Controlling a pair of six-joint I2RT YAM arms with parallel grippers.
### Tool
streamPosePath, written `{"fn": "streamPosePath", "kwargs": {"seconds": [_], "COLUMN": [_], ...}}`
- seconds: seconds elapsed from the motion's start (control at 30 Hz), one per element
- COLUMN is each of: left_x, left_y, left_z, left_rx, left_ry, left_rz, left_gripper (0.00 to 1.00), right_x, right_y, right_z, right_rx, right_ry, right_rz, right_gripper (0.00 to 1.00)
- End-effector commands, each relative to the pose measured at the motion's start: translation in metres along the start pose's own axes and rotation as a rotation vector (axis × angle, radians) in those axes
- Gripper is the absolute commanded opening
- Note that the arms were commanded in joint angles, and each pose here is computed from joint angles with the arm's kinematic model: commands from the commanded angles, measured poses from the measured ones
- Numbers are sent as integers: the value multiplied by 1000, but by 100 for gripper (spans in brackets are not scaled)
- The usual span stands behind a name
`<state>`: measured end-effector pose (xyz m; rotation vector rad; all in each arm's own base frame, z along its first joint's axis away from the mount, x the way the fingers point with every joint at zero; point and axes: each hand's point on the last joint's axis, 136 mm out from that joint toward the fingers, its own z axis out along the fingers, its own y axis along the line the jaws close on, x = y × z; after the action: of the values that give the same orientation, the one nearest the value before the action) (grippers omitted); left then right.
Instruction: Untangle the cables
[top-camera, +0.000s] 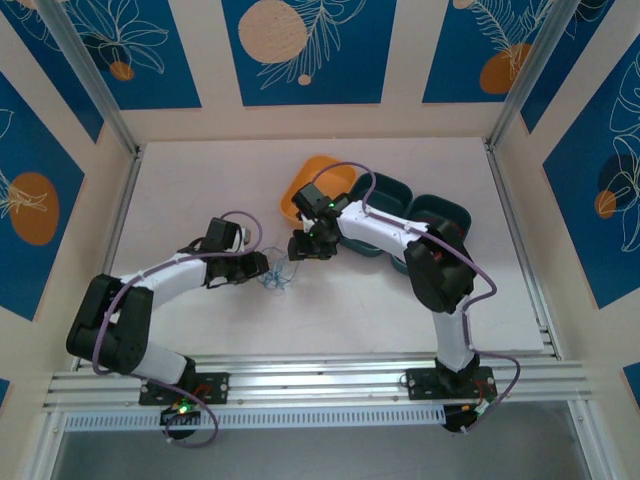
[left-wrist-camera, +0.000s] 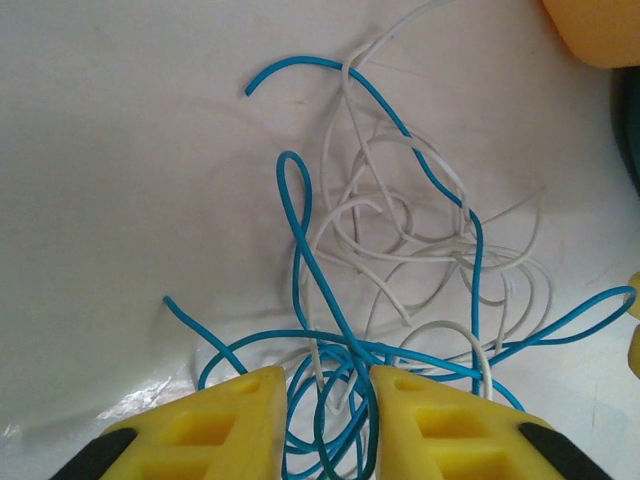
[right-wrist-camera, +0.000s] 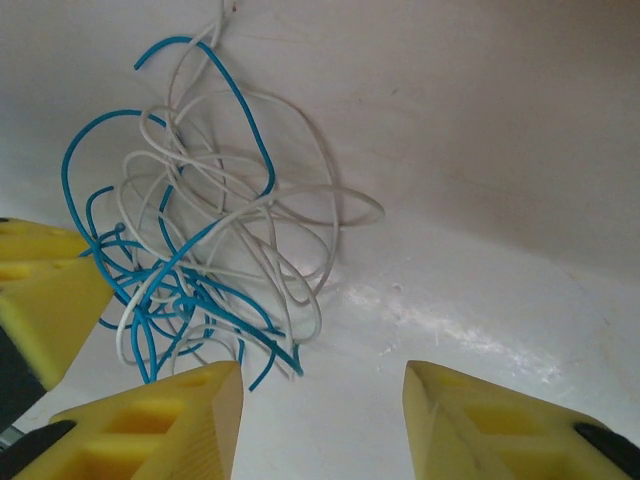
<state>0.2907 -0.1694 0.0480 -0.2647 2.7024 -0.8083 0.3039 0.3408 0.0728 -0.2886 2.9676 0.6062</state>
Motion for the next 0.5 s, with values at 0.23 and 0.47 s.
{"fn": "streamPosePath", "kwargs": {"seconds": [0.23, 0.47], "left_x": [-7, -9], "left_y": [-2, -3], "left_z": [1, 0], "left_rx": [-14, -14], "left_ry": [-13, -21], "left_rz": [12, 15], "left_gripper": [22, 21], "right_x": [-4, -10], "right_y": [12, 12], "right_z": [8, 17], "right_rx": [-58, -48], "right_ry": [21, 10], "right_rz": [-20, -37], "right_gripper": [42, 33]}}
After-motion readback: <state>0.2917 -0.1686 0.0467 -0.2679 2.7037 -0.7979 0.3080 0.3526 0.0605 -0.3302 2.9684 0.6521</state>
